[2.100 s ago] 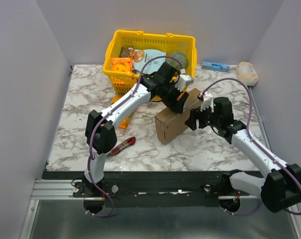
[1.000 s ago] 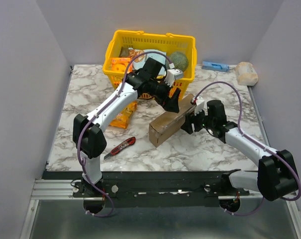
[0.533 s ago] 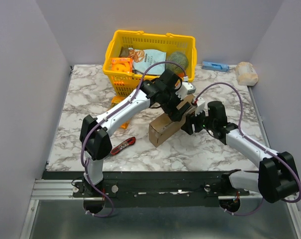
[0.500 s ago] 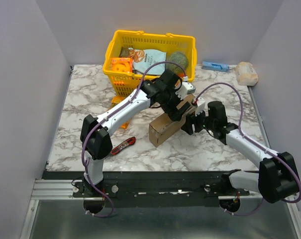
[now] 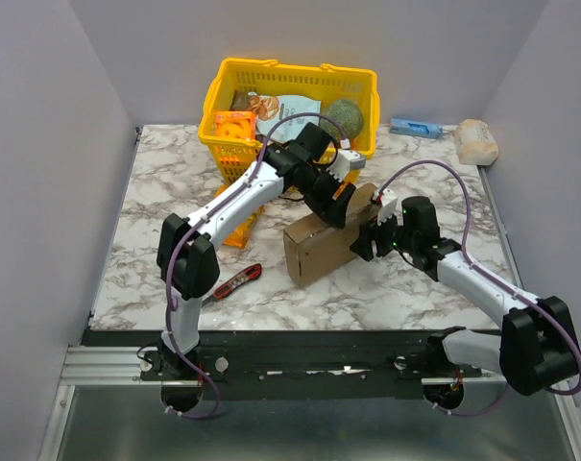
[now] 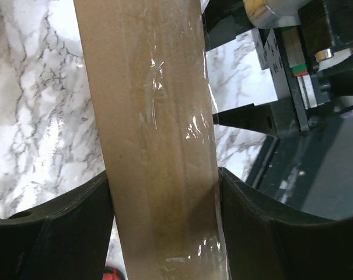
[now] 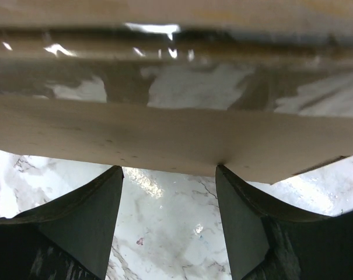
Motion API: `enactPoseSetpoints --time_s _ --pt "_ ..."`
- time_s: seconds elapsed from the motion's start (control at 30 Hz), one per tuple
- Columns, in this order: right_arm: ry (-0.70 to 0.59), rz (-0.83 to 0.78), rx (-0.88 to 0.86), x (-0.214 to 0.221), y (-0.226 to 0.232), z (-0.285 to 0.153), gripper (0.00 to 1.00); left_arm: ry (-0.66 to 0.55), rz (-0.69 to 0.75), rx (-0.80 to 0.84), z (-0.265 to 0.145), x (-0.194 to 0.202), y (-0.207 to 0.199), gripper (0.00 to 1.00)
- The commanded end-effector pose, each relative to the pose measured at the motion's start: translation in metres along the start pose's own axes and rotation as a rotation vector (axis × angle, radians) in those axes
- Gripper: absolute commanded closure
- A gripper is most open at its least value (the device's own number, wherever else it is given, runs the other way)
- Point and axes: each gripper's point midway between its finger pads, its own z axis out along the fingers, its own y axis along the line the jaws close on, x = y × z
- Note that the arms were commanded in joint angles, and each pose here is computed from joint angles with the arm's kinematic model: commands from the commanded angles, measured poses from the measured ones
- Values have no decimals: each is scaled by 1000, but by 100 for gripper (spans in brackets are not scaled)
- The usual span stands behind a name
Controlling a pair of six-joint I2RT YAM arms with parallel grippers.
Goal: Unpack the express box
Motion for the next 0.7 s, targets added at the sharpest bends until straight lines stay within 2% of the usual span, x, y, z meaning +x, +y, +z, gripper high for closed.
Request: enactPoseSetpoints --time_s 0.0,0.13,0.27,0.5,0.67 --pt "-24 -9 -16 -5 4 1 28 -101 -94 318 -27 -24 -34 33" --pt "-14 -5 -20 -5 3 4 28 -122 -197 497 -38 -25 -44 33" --pt "-5 -9 -23 -7 2 6 28 -127 -195 546 -42 -25 -47 33" --pt "-8 -81 -70 -16 14 15 29 -129 -225 560 -37 -26 -43 32" --pt "-4 -154 -115 -19 31 23 29 -129 -223 531 -35 -26 -38 36"
